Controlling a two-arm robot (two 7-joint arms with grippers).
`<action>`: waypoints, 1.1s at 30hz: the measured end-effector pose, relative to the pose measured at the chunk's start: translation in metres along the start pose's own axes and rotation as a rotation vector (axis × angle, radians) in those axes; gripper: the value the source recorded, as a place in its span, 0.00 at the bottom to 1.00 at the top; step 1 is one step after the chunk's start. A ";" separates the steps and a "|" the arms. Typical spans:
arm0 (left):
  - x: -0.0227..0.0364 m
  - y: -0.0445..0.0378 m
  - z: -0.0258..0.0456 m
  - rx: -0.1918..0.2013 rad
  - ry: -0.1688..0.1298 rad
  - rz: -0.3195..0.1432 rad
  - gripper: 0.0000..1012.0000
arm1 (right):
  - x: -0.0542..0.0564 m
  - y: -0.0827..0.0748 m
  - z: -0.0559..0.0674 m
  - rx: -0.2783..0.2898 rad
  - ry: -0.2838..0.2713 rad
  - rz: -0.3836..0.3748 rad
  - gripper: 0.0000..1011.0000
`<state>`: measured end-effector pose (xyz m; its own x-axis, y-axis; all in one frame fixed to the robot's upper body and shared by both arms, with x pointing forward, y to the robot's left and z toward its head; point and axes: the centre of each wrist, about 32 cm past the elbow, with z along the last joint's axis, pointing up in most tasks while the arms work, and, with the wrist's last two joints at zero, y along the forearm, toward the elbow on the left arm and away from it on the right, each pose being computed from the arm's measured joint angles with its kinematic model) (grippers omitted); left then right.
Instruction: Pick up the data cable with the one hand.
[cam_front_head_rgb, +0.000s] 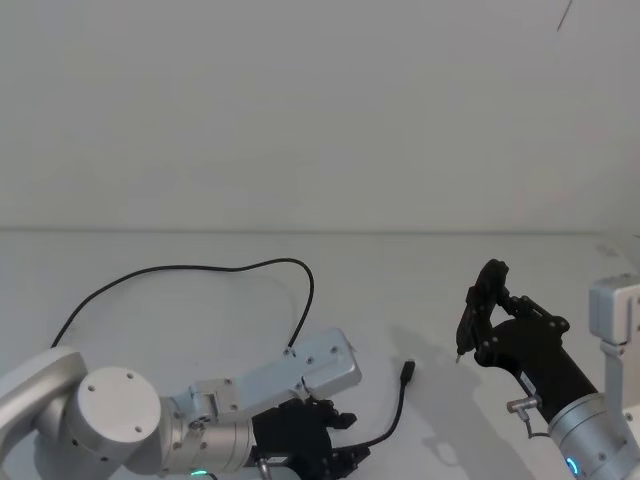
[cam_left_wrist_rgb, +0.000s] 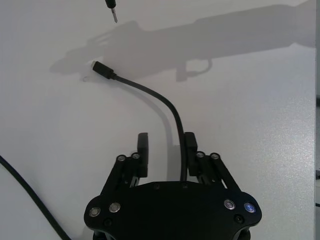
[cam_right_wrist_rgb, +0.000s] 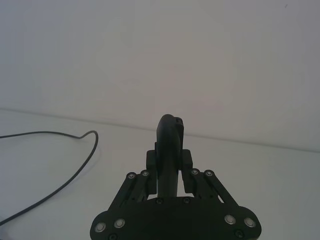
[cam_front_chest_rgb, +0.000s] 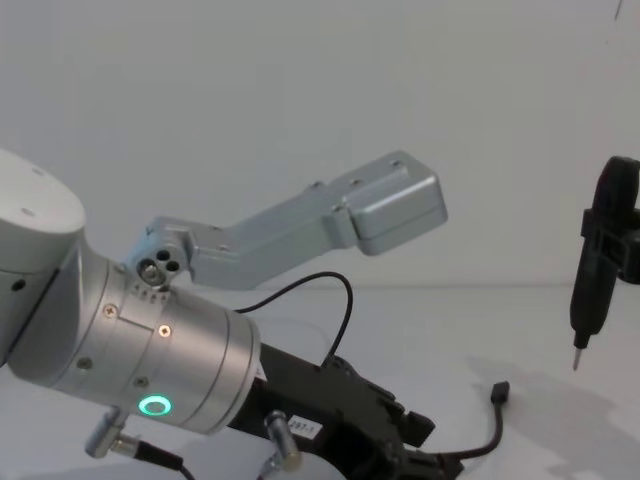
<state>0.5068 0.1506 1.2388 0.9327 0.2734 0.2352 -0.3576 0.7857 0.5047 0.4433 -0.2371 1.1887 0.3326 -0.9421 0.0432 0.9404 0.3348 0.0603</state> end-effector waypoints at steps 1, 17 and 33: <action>0.0000 -0.0001 0.0000 0.000 0.000 0.000 0.41 | 0.000 0.000 0.000 0.000 0.000 0.000 0.28; -0.0001 -0.0013 0.0000 0.004 -0.005 -0.002 0.04 | 0.000 0.000 0.000 0.000 0.000 0.000 0.28; 0.0017 0.0169 -0.0048 -0.039 -0.095 0.002 0.04 | 0.011 0.000 0.017 0.013 0.003 0.016 0.28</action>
<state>0.5025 0.1670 1.2437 0.9227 0.2226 0.3149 -0.3557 0.8066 0.4721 0.4455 -0.2477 1.2063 0.3480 -0.9366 0.0411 0.9339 0.3502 0.0723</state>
